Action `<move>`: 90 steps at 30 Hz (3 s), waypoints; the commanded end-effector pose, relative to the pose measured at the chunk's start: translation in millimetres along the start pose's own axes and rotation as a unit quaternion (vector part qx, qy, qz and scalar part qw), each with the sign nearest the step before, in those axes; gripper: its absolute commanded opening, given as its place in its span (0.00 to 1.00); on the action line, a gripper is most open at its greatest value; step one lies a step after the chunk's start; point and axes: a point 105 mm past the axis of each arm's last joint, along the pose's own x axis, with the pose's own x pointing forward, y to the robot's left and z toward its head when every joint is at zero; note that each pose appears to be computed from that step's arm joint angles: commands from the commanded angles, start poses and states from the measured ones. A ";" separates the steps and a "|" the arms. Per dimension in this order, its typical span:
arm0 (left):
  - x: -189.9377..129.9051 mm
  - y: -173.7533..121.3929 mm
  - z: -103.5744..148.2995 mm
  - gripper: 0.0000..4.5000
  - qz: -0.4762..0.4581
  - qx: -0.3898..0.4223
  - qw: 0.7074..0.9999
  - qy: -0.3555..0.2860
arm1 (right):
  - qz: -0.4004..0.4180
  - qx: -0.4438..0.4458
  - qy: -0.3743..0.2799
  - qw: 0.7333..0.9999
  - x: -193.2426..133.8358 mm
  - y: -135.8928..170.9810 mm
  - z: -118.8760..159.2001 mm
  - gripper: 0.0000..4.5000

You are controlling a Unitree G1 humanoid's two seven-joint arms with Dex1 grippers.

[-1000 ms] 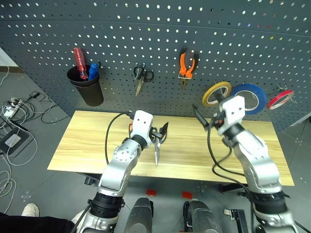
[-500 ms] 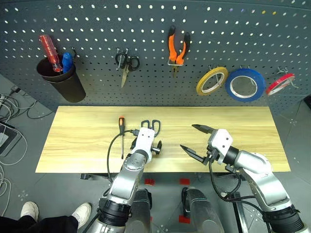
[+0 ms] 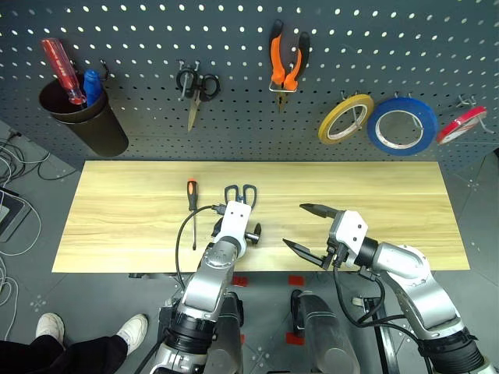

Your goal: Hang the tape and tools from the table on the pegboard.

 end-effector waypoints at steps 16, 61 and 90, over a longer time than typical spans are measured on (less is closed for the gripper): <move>2.6 16.6 -6.3 0.22 0.024 0.008 1.000 0.014 | -0.001 -0.006 -0.026 1.000 9.1 -6.4 4.9 1.00; -9.9 48.2 9.8 0.99 -0.105 0.062 0.992 -0.031 | -0.096 0.034 -0.070 0.992 -6.9 -18.5 38.4 1.00; 10.2 38.7 -3.8 0.23 -0.166 0.067 0.984 0.022 | -0.114 0.058 -0.056 0.990 -9.2 -15.4 34.2 1.00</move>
